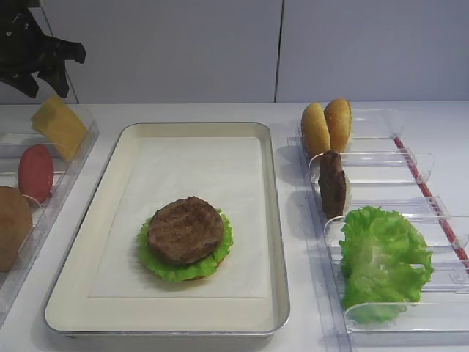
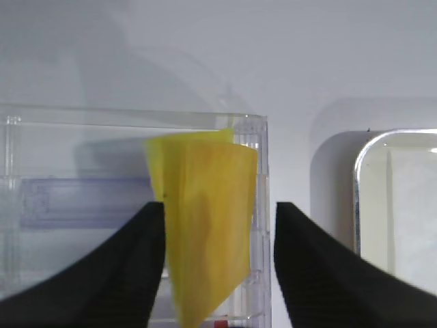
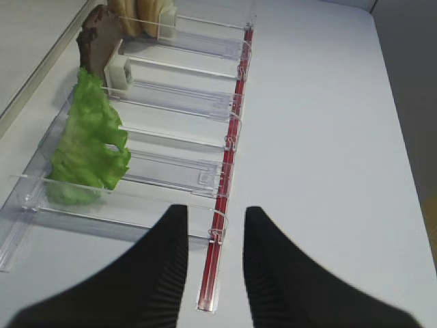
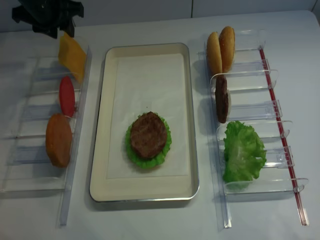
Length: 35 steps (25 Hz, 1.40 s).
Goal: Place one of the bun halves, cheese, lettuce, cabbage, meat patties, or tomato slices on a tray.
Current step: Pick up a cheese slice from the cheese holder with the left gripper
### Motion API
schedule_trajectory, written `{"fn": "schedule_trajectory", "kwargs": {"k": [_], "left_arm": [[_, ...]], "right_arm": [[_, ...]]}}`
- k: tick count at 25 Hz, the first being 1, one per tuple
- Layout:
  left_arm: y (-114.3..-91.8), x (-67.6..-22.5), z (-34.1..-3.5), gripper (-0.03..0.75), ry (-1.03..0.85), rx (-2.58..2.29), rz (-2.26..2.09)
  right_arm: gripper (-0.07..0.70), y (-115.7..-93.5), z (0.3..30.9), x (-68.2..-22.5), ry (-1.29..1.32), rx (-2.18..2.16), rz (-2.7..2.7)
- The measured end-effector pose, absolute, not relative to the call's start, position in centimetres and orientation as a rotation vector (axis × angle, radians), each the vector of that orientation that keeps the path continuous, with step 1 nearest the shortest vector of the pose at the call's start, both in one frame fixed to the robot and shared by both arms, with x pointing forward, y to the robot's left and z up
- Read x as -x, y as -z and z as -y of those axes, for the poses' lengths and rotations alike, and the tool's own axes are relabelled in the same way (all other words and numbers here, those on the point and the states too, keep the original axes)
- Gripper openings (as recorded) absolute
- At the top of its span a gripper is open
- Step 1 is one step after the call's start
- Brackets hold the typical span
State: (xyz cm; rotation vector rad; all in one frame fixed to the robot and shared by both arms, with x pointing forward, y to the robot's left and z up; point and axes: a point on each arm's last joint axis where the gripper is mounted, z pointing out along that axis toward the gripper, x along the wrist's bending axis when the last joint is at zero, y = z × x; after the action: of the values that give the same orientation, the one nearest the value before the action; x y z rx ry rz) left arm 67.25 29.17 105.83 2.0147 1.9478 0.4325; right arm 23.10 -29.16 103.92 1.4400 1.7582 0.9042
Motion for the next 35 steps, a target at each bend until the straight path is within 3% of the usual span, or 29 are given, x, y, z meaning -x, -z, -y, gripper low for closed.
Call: {"fn": "schedule_trajectory", "kwargs": {"k": [7,14,20,26,31,35], "left_arm": [[-104.0,-67.6,-29.2,0.34,-0.364,-2.06,-1.991],[-103.5,-67.6,-29.2,0.325,-0.338,-2.078,-2.005],[-103.3,-67.6,-29.2,0.218,-0.329,-2.086,-2.009],[-103.3,-67.5,-29.2,0.008,-0.328,-2.092,-2.007],[-103.4,-67.5,-29.2,-0.004,-0.326,-2.097,-2.004],[-104.9,-66.7,-29.2,-0.004,-0.337,-2.091,-1.997]], "right_arm": [[0.246,-103.9,29.2,-23.1,-0.904,-1.44,-1.758],[0.245,-103.9,29.2,-23.1,-0.904,-1.44,-1.758],[0.245,-103.9,29.2,-23.1,-0.904,-1.44,-1.758],[0.245,-103.9,29.2,-23.1,-0.904,-1.44,-1.758],[0.245,-103.9,29.2,-23.1,-0.904,-1.44,-1.758],[0.245,-103.9,29.2,-23.1,-0.904,-1.44,-1.758]]}}
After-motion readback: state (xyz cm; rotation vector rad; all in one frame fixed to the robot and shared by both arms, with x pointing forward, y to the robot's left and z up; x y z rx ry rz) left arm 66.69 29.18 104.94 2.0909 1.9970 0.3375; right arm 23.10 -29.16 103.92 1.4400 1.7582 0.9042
